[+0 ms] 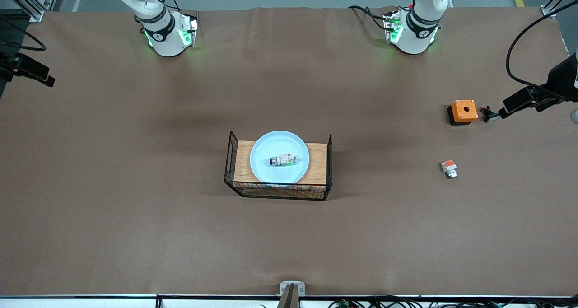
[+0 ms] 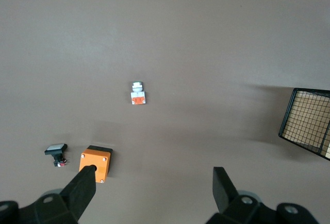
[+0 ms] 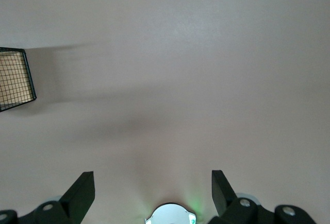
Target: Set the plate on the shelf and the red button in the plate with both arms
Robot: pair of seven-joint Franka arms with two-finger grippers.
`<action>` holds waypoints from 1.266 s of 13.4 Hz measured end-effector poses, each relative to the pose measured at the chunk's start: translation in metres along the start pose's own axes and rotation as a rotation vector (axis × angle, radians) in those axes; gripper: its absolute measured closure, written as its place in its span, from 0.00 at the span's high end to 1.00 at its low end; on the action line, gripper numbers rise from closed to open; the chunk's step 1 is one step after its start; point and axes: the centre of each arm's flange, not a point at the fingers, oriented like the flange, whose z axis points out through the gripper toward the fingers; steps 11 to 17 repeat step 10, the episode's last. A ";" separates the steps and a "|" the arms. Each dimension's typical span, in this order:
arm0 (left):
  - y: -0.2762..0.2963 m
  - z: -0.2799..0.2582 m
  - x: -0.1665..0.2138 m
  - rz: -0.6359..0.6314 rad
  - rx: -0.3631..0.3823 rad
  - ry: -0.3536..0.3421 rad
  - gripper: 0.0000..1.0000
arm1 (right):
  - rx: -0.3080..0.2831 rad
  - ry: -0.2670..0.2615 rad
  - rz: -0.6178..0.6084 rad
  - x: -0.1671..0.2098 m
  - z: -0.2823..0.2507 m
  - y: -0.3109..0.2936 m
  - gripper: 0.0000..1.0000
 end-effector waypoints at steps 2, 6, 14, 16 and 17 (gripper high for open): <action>0.003 -0.007 0.000 0.023 0.000 0.016 1.00 | 0.002 0.002 0.001 0.000 0.000 0.001 1.00; 0.010 -0.014 -0.001 0.054 -0.001 0.029 1.00 | 0.003 0.004 0.001 0.000 0.000 0.001 1.00; 0.012 -0.020 -0.001 0.063 -0.003 0.042 1.00 | 0.004 0.009 0.001 0.000 -0.001 0.001 1.00; 0.012 -0.020 -0.001 0.063 -0.003 0.042 1.00 | 0.004 0.009 0.001 0.000 -0.001 0.001 1.00; 0.012 -0.020 -0.001 0.063 -0.003 0.042 1.00 | 0.004 0.009 0.001 0.000 -0.001 0.001 1.00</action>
